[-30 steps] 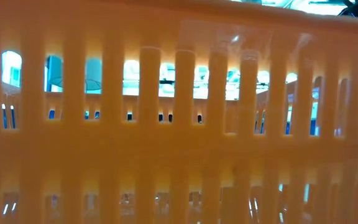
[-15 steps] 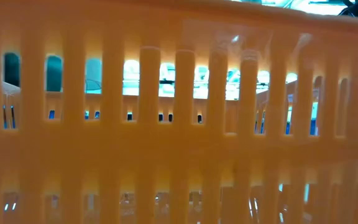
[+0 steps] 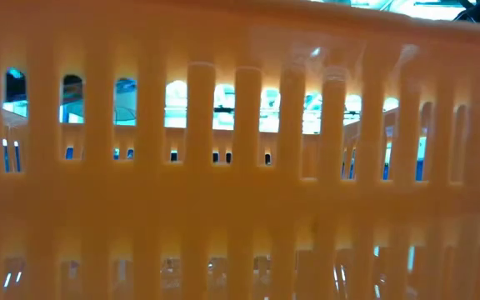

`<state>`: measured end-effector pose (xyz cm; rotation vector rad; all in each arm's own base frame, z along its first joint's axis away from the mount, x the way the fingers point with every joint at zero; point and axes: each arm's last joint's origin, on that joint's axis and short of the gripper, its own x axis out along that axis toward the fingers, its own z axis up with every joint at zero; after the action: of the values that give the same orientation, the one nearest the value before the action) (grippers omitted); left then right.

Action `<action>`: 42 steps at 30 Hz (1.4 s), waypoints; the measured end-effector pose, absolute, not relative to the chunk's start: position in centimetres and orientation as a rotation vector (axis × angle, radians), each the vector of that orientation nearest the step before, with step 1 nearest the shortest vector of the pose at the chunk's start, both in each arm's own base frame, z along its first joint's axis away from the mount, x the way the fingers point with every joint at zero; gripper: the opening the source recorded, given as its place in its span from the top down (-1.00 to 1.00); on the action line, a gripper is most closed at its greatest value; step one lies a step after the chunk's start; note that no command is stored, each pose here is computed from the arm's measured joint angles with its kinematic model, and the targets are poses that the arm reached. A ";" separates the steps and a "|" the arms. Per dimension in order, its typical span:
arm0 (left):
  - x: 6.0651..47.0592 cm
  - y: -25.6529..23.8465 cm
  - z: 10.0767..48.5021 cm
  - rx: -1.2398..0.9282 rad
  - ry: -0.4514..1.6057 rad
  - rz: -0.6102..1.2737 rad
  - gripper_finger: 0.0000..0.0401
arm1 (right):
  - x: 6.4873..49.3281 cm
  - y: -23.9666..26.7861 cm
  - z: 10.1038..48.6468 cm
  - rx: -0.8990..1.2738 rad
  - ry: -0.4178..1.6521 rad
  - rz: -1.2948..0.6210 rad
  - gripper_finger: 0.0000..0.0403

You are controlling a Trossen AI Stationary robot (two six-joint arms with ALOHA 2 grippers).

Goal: Stack baskets by color
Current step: Stack the left black bin on the bottom right black bin

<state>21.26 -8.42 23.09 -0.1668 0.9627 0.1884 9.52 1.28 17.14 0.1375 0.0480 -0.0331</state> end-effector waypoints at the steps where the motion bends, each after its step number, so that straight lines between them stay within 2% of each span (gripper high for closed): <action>1: 21.6 -8.0 23.3 -0.160 0.934 0.181 1.00 | 9.5 1.3 17.1 0.138 0.048 -0.033 0.33; 18: 25.7 0.0 25.2 0.007 0.675 0.157 1.00 | 9.5 1.3 17.1 0.138 0.048 -0.033 0.33; 28: 26.0 2.6 25.7 0.056 0.631 0.177 1.00 | 9.5 1.3 17.1 0.138 0.048 -0.033 0.33; 42: 26.3 3.2 29.6 0.096 0.667 0.178 1.00 | 9.5 1.3 17.1 0.138 0.048 -0.033 0.33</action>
<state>26.26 3.24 29.55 0.0962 0.6672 0.1776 9.52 1.28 17.13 0.1376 0.0480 -0.0329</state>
